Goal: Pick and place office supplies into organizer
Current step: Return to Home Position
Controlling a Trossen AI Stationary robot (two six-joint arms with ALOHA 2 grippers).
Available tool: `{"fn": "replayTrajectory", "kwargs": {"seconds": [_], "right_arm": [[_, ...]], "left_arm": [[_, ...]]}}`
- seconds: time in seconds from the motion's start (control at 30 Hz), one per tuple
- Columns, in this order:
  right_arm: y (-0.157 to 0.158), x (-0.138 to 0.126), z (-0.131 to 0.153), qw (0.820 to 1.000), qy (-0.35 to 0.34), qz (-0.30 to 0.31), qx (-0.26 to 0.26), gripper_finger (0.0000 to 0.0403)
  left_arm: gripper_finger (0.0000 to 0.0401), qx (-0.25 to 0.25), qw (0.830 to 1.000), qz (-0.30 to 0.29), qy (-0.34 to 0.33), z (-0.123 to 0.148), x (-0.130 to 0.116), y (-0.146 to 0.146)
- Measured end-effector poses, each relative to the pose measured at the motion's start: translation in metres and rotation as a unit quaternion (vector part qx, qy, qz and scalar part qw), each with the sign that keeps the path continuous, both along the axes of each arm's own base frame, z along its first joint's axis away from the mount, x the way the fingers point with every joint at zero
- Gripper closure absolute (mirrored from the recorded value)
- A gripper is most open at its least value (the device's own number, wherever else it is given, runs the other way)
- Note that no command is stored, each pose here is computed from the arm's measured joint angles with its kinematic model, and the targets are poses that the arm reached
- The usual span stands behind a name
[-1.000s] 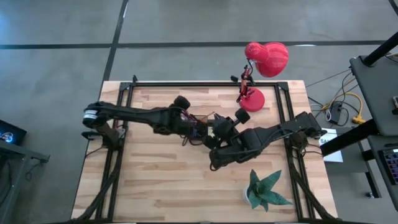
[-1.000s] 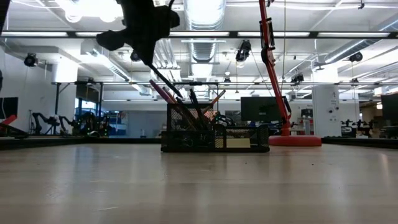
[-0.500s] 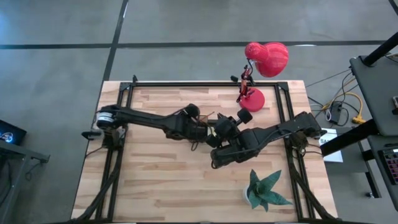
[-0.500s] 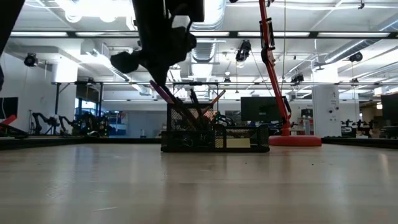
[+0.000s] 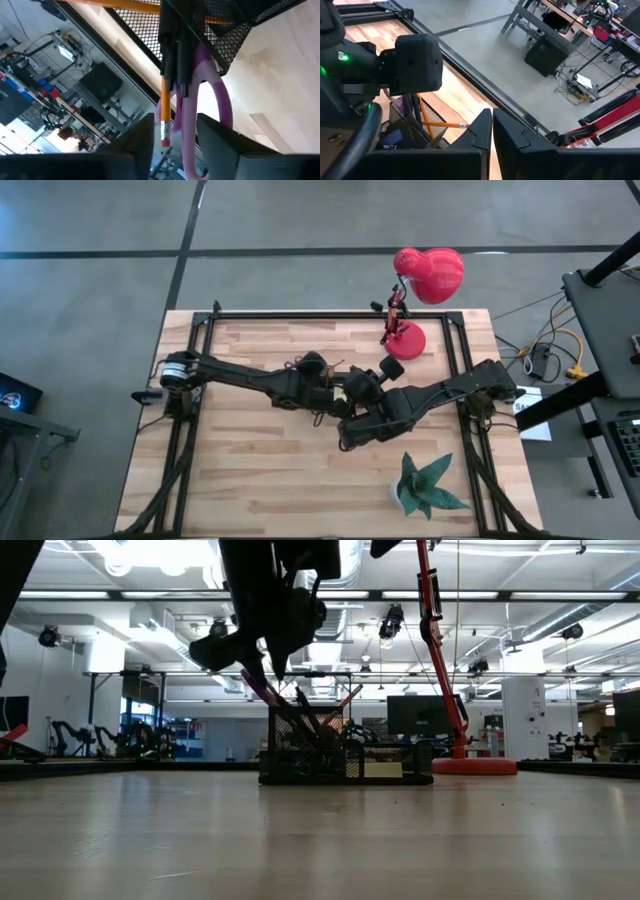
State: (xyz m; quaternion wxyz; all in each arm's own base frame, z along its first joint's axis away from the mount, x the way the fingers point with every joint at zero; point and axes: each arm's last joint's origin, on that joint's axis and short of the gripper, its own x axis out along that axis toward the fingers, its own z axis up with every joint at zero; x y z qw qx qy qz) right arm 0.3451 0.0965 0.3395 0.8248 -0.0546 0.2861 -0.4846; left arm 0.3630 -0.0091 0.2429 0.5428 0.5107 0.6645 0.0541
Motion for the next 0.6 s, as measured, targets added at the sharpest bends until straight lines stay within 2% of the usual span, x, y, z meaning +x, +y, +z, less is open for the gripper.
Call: {"fn": "replayTrajectory", "kwargs": {"seconds": [0.13, 0.23, 0.33, 0.4, 0.47, 0.5, 0.57, 0.6], "right_arm": [[0.001, 0.0, 0.001, 1.0, -0.015, -0.003, 0.006, 0.0394], [0.004, -0.003, 0.006, 0.999, -0.037, -0.001, 0.007, 0.0394], [0.007, -0.01, 0.017, 0.998, -0.053, 0.01, 0.011, 0.0394], [0.006, -0.017, 0.026, 0.998, -0.051, 0.023, 0.021, 0.0394], [0.004, -0.025, 0.035, 0.997, -0.038, 0.043, 0.059, 0.0394], [0.003, -0.028, 0.04, 0.994, -0.032, 0.06, 0.089, 0.0394], [0.002, -0.031, 0.052, 0.977, -0.023, 0.124, 0.17, 0.0394], [0.002, -0.029, 0.058, 0.96, -0.029, 0.172, 0.217, 0.0394]], "left_arm": [[0.0234, -0.002, 1.0, 0.002, -0.011, 0.01, -0.006, -0.001], [0.0214, -0.022, 0.999, 0.007, -0.041, 0.026, -0.014, -0.002], [0.0206, -0.066, 0.994, 0.012, -0.088, 0.049, -0.026, -0.004], [0.0205, -0.117, 0.984, 0.02, -0.134, 0.068, -0.039, -0.008], [0.0205, -0.21, 0.958, 0.032, -0.191, 0.091, -0.057, -0.014], [0.0205, -0.269, 0.936, 0.04, -0.221, 0.102, -0.066, -0.016], [0.0205, -0.393, 0.872, 0.054, -0.286, 0.122, -0.085, -0.02], [0.0205, -0.441, 0.838, 0.057, -0.318, 0.13, -0.092, -0.022]]}}
